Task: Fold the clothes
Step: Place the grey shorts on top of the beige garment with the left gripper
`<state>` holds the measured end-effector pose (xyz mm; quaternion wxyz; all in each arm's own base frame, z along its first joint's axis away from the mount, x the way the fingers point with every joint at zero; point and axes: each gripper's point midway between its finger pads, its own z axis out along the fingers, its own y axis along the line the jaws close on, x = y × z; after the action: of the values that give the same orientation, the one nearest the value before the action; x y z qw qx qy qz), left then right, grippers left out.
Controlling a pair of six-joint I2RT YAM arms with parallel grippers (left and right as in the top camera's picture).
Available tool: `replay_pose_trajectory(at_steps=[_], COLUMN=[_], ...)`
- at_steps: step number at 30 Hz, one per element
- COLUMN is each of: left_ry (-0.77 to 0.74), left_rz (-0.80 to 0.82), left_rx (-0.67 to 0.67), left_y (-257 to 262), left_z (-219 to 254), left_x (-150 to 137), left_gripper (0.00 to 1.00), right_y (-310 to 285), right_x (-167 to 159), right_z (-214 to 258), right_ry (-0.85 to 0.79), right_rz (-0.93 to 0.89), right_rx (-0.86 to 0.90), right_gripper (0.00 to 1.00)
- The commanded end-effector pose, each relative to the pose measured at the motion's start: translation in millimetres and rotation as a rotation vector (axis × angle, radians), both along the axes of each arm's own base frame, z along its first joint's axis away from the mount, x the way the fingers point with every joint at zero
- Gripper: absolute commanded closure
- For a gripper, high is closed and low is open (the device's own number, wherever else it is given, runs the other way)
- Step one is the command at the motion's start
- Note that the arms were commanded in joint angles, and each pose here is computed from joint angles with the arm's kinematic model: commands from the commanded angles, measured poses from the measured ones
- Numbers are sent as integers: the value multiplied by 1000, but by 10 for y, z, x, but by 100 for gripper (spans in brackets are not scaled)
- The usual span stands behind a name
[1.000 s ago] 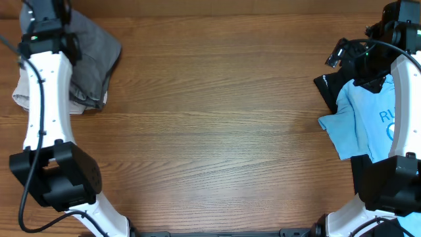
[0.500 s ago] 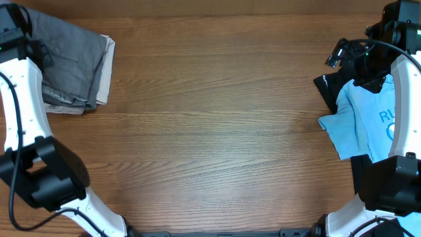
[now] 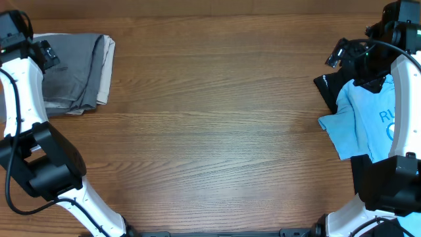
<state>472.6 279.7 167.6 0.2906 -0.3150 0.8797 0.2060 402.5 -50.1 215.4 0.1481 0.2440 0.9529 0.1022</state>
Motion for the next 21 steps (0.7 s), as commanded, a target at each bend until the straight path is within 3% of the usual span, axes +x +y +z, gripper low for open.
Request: replay_pose_trajectory(at_steps=[1, 2, 4, 8, 14, 18, 21], left_ry=[-164, -163, -136, -55, 44, 51, 7], left_rz=[-31, -90, -124, -72, -34, -38, -123], left_rx=[-221, -324, -445, -544, -584, -603, -683], left_y=[-359, -569, -798, -963, -1063, -1120, -1297], left_z=[277, 215, 95, -287, -921, -1148, -1010], left_x=[83, 104, 72, -77, -340, -400, -290], left_gripper=[19, 60, 96, 96, 95, 96, 96], right_y=[-13, -13, -13, -13, -13, -13, -13], right_x=[16, 15, 17, 16, 16, 17, 16], right_z=[21, 20, 22, 21, 21, 22, 21], right_ry=[-8, -8, -9, -8, -8, -9, -8], right_rz=[1, 1, 1, 1, 1, 1, 1], right_rx=[-6, -6, -6, -6, -6, -6, -6], right_gripper=[0, 0, 0, 0, 0, 0, 0])
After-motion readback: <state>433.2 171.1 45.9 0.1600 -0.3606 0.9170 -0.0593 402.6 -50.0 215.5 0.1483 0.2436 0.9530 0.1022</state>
